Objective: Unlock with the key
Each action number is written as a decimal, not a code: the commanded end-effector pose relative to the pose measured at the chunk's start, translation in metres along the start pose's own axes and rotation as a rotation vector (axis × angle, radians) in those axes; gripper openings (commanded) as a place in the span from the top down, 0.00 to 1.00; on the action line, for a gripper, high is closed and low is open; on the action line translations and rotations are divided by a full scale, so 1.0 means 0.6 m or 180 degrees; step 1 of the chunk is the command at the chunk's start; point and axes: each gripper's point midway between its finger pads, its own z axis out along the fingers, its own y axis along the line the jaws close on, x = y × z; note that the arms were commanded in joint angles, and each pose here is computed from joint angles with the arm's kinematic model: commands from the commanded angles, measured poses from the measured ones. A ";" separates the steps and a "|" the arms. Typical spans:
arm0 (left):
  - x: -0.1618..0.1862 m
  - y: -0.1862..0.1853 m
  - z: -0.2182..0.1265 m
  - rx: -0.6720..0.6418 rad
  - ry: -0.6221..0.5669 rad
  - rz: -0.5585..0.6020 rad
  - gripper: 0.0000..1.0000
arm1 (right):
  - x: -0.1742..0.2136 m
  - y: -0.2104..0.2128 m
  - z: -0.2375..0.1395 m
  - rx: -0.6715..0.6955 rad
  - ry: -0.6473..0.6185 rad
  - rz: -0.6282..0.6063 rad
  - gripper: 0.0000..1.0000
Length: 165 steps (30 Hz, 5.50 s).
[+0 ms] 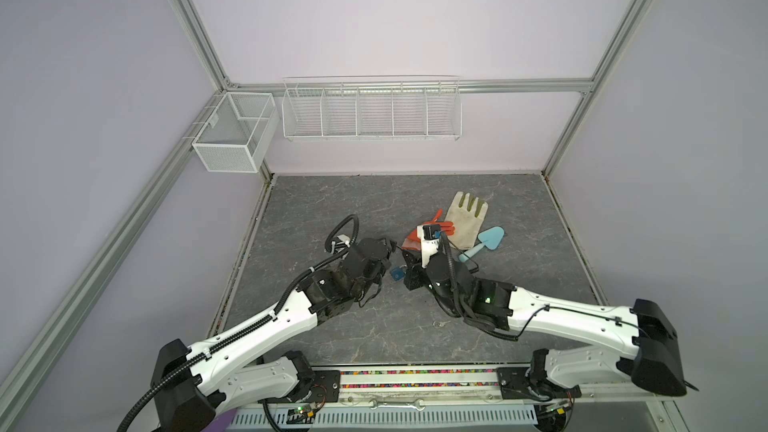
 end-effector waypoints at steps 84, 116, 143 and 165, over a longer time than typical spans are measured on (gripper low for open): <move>0.036 -0.035 -0.027 0.0285 0.0159 -0.0281 1.00 | -0.028 0.064 0.055 -0.0276 -0.0074 0.0117 0.94; 0.034 -0.044 -0.032 0.0361 0.0118 -0.0156 1.00 | -0.024 0.037 0.047 -0.0126 0.0047 0.0311 0.94; 0.001 -0.047 -0.036 0.0348 -0.0243 -0.0212 1.00 | -0.019 0.037 0.044 -0.0078 -0.0143 -0.0064 0.94; 0.029 -0.082 -0.042 0.0461 0.0013 -0.0379 1.00 | -0.032 0.074 0.020 -0.0349 -0.0385 0.0123 0.94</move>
